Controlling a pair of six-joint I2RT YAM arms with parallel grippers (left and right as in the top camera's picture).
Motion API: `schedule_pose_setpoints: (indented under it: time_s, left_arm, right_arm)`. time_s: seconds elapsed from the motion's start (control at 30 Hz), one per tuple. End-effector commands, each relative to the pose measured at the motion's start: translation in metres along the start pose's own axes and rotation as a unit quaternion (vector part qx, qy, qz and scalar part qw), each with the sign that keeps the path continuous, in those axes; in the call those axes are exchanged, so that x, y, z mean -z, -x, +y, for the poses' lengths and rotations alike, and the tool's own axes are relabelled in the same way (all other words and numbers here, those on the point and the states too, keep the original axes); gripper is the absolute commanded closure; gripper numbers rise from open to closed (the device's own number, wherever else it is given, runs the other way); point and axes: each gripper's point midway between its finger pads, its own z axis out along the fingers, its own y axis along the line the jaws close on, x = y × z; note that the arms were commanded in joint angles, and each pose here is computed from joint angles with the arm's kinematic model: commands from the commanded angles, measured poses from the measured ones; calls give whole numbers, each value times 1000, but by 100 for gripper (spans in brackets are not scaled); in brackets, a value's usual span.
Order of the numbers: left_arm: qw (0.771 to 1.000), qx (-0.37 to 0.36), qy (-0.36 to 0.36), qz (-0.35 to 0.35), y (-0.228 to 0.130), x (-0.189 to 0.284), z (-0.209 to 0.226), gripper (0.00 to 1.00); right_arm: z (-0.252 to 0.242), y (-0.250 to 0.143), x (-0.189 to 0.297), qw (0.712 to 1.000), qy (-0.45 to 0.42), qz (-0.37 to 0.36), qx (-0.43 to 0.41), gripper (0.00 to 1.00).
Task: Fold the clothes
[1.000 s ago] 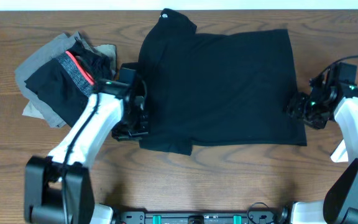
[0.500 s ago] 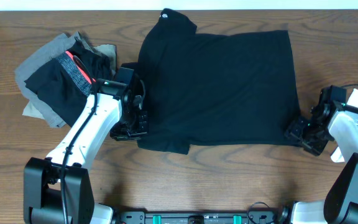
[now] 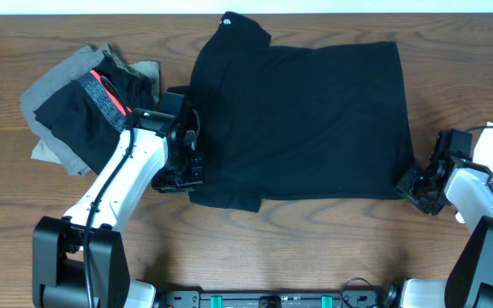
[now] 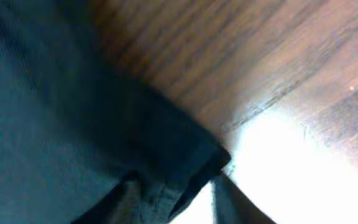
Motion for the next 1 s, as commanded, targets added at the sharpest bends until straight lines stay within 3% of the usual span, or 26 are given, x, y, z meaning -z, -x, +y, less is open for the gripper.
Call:
schedule_pose_setpoints:
  time_s: [0.0,0.1,0.43,0.6,0.77,0.97]
  left_arm:
    - [1000,-3,12,0,1,0,5,94]
    - [1000,-3,12,0,1,0,5,94]
    - [1000,-1,16,14,-6,0,7,92]
    - [1000,0,6,21,-9,0,4,63]
    - [998,-29,-37,49,-24,-6,-18,62]
    - [991,-120,-10,61,-46,-30,-34,58]
  right_arm:
    - [-8,-20,-13,999,-7,38,-15,81]
    - [-9,-24,-10,999,-11,48,-11,99]
    - [2,-3,45,1000,8,2,12,99]
    - [7,5,65,999,29,-38,14,99]
    - [11,4,67,998,39,-38,15,99]
    - [16,6,68,998,53,-41,16,99]
